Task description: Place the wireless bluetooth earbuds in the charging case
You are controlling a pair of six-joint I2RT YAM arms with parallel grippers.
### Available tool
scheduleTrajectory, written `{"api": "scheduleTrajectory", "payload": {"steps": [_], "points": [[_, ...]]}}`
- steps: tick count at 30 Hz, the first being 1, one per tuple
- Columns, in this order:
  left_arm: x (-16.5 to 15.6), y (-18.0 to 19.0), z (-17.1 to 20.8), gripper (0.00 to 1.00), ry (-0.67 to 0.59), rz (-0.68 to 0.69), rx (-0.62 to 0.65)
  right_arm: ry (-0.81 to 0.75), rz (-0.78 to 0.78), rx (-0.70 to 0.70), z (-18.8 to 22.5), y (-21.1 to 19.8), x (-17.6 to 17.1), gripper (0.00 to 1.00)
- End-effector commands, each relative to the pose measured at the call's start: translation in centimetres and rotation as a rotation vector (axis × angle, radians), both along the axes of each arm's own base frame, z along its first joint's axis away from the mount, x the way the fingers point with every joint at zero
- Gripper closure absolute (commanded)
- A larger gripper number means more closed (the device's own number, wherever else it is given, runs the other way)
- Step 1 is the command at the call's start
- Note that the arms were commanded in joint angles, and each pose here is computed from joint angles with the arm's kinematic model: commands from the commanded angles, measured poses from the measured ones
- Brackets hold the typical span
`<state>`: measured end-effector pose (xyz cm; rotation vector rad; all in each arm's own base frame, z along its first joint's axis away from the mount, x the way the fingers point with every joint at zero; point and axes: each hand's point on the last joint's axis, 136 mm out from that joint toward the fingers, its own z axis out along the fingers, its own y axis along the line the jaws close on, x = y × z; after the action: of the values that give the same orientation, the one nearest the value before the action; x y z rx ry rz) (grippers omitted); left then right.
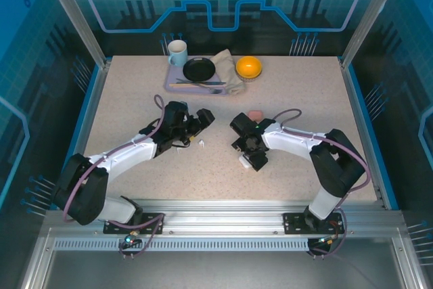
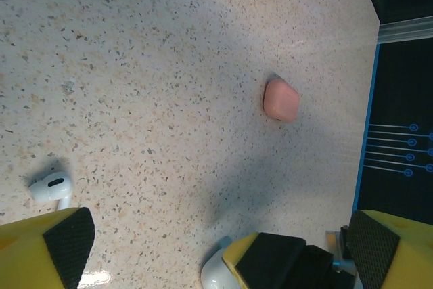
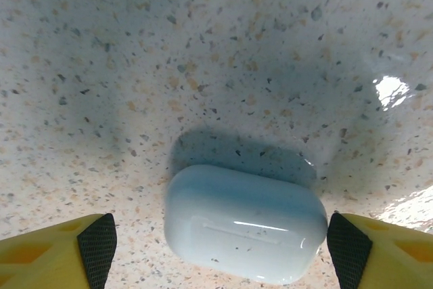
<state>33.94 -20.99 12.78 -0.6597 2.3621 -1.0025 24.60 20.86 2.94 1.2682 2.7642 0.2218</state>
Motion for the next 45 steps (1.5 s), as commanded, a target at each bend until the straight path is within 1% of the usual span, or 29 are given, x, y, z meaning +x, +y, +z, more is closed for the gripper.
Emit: {"api": "scheduleTrajectory", "payload": {"steps": [1, 7, 14, 17, 24, 30, 34, 39, 45], "points": [[0.6, -0.4, 0.7, 0.01, -0.025, -0.022, -0.017, 0.046, -0.017, -0.021, -0.5, 0.1, -1.0, 0.16], [0.6, -0.2, 0.6, 0.01, -0.020, -0.016, -0.019, 0.071, -0.025, -0.039, -1.5, -0.1, -1.3, 0.16], [0.5, -0.2, 0.6, 0.01, -0.020, -0.015, -0.020, 0.080, -0.031, -0.062, -2.0, -0.8, -1.1, 0.21], [0.5, -0.3, 0.7, 0.01, -0.024, -0.021, -0.023, 0.081, -0.032, -0.061, -2.2, -0.9, -0.9, 0.26], [0.5, -0.4, 0.6, 0.01, -0.023, -0.036, -0.018, 0.085, -0.019, -0.043, -2.7, -0.8, -0.7, 0.43], [0.2, -0.6, 0.7, 0.01, -0.038, -0.069, -0.007, 0.035, -0.013, -0.011, -1.5, -1.0, -0.1, 0.51], [-0.1, -1.2, 1.1, 0.01, -0.100, -0.124, -0.027, -0.020, -0.023, 0.015, 0.1, -1.4, 0.5, 0.54], [-0.9, -2.6, 1.9, 0.01, -0.221, -0.233, -0.092, -0.106, -0.053, 0.066, 2.7, -2.2, 2.1, 0.55], [-1.8, -5.8, 2.5, 0.01, -0.341, -0.374, -0.164, -0.186, -0.070, 0.144, 5.6, -2.1, 4.3, 0.56]]}}
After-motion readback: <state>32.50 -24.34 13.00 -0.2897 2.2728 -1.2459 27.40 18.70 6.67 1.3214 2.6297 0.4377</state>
